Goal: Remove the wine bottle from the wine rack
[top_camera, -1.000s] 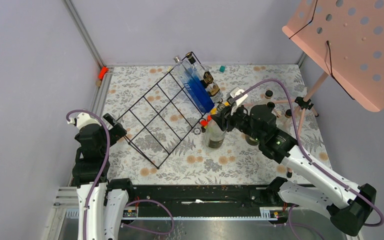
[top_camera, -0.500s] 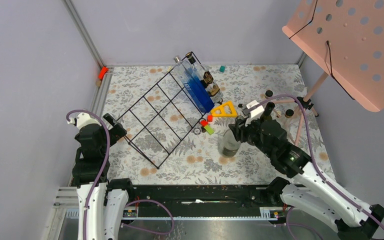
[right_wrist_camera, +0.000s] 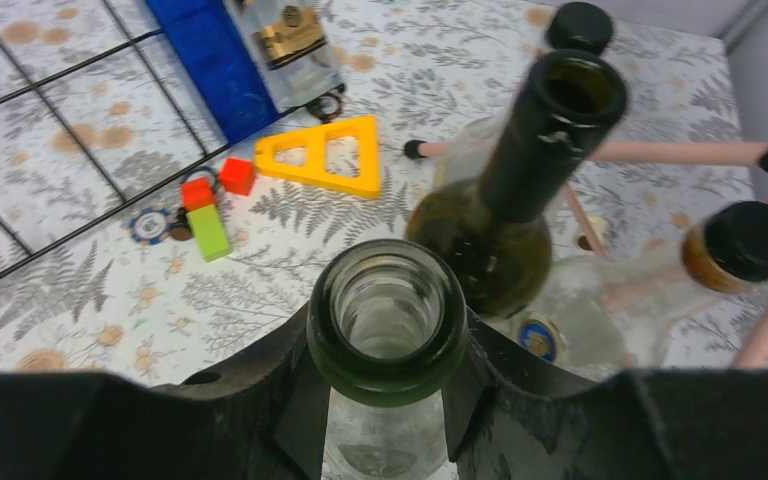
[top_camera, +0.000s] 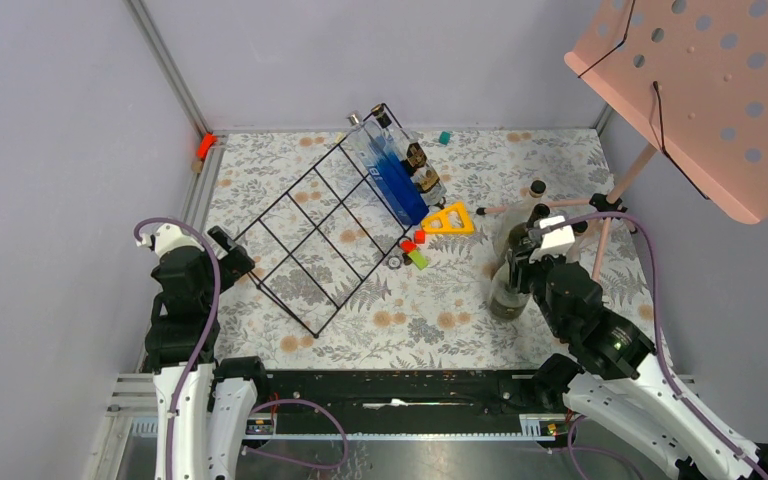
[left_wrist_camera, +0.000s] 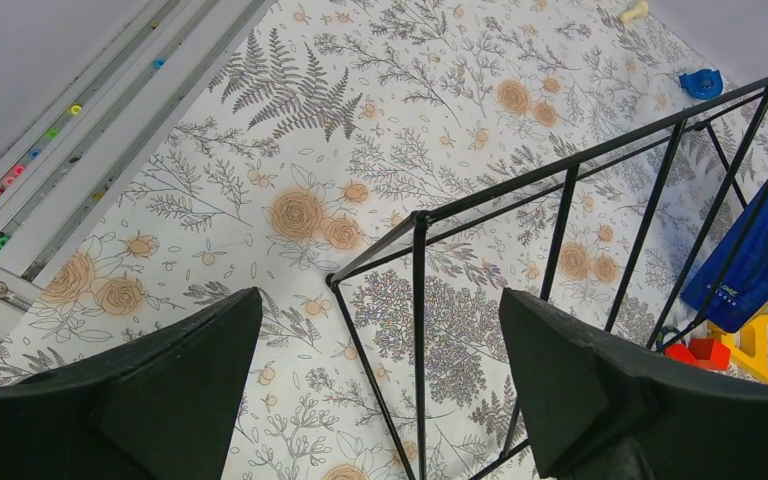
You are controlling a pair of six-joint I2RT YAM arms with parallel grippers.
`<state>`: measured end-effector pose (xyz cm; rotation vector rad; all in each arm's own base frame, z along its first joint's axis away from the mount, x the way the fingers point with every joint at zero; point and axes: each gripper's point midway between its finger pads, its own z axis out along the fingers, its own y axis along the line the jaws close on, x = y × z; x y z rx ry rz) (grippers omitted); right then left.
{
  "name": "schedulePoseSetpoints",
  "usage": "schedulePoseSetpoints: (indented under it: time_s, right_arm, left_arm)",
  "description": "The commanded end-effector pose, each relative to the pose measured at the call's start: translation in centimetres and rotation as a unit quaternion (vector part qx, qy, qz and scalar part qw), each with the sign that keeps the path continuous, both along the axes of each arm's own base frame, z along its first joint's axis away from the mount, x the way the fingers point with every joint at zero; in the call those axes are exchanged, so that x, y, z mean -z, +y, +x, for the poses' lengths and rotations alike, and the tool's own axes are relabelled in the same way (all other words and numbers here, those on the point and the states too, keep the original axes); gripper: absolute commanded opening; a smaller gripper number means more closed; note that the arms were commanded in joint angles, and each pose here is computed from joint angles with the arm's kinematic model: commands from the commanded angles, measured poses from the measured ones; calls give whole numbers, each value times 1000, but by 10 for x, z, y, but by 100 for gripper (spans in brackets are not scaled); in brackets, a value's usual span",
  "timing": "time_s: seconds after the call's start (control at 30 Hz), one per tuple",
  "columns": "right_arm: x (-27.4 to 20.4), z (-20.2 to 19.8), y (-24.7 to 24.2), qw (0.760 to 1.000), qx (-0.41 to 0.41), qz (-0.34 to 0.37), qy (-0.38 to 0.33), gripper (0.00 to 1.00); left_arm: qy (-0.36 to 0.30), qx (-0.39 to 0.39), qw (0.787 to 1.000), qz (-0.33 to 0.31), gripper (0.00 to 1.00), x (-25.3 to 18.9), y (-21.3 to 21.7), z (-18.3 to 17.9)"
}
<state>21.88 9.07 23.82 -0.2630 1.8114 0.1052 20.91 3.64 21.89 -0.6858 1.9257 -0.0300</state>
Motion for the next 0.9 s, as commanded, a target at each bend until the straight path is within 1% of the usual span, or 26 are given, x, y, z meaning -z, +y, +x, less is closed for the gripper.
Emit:
schedulePoseSetpoints:
  time_s: [0.0, 0.2, 0.43, 0.47, 0.5, 0.67, 0.83, 0.87]
  right_arm:
    - [-32, 9, -32, 993, 100, 20, -60, 0]
    - [-19, 13, -61, 980, 191, -20, -58, 0]
    - [-13, 12, -79, 965, 254, -23, -60, 0]
    - [-12, 12, -80, 964, 258, -22, -61, 3]
    - [-12, 11, -82, 963, 262, -20, -61, 9]
    - [-10, 11, -82, 963, 263, -15, -61, 44]
    - [-13, 12, -76, 970, 236, -16, -61, 78]
    - [-14, 12, -73, 972, 225, -20, -60, 82]
  left_arm:
    - [-22, 9, 1000, 4, 99, -10, -1, 9]
    - [-22, 7, 1000, 5, 99, -9, 0, 8]
    - [-21, 9, 1000, 4, 99, -9, -1, 9]
    - [-21, 9, 1000, 4, 99, -9, -1, 9]
    - [-21, 9, 1000, 4, 99, -9, -1, 9]
    - [-21, 11, 1000, 3, 99, -9, -1, 9]
    - [-22, 11, 1000, 3, 99, -9, -1, 9]
    - [-22, 11, 1000, 3, 99, -9, -1, 9]
